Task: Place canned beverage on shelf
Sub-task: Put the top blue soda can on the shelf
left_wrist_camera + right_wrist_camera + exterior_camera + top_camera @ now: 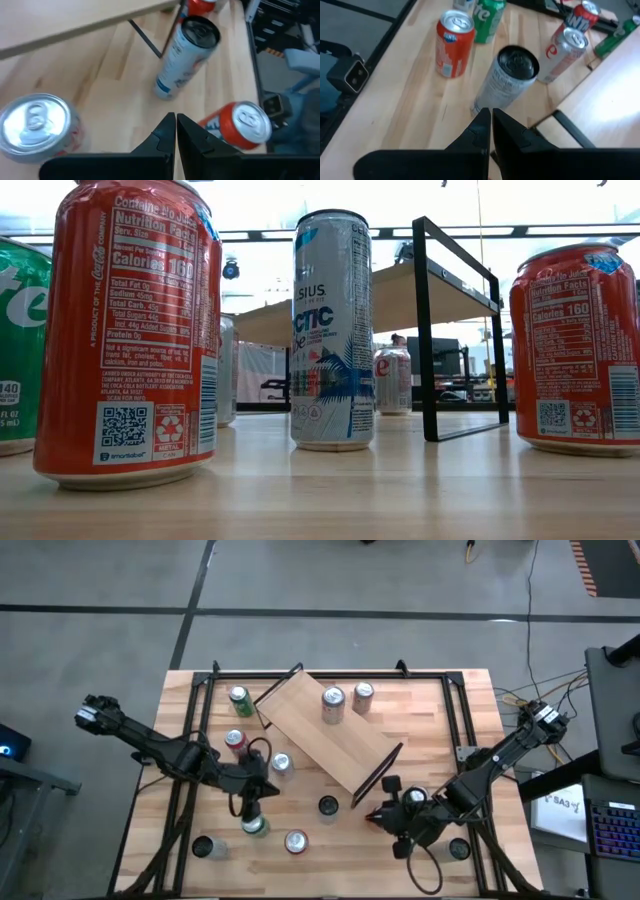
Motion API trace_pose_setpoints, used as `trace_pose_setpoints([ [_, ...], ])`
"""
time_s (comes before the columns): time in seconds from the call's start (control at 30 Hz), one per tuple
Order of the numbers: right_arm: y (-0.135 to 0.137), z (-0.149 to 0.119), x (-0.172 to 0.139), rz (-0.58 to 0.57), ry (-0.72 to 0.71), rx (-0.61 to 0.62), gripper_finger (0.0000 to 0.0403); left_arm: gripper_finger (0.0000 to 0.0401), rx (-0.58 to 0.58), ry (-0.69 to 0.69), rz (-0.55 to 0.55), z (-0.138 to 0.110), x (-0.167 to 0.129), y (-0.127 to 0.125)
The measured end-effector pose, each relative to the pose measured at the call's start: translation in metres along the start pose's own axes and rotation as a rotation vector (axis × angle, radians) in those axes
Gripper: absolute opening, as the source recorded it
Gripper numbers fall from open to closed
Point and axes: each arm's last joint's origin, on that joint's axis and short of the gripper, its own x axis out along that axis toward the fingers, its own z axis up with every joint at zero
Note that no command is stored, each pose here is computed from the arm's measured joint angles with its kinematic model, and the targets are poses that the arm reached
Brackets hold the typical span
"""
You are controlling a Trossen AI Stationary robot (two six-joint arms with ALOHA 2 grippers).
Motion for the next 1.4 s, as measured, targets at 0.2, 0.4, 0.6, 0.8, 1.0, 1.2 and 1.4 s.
trace_pose_setpoints([
  [0.2,-0.001,0.002,0.000,-0.002,-0.012,0.004,0.0009,0.0000,0.033,-0.046,-0.049,0.004,0.003,-0.007],
  [0.4,-0.002,0.007,-0.001,-0.021,-0.051,-0.009,0.0009,0.0000,0.078,-0.126,-0.096,0.011,0.017,-0.016],
  [0.6,-0.002,0.009,-0.002,-0.020,-0.067,-0.021,0.0009,0.0000,0.102,-0.085,-0.135,0.007,0.036,-0.022],
  [0.8,-0.002,0.009,-0.002,-0.020,-0.068,-0.020,0.0009,0.0000,0.096,-0.100,-0.154,0.006,0.049,-0.026],
  [1.0,-0.002,0.009,-0.002,-0.020,-0.068,-0.020,0.0009,0.0017,0.109,-0.088,-0.165,0.005,0.052,-0.026],
  [1.2,-0.002,0.010,-0.002,-0.020,-0.069,-0.019,0.0009,0.0090,0.103,-0.109,-0.172,0.007,0.052,-0.027],
  [1.4,-0.002,0.010,-0.003,-0.019,-0.068,-0.020,0.0009,0.0188,0.098,-0.169,-0.068,0.007,0.062,-0.026],
])
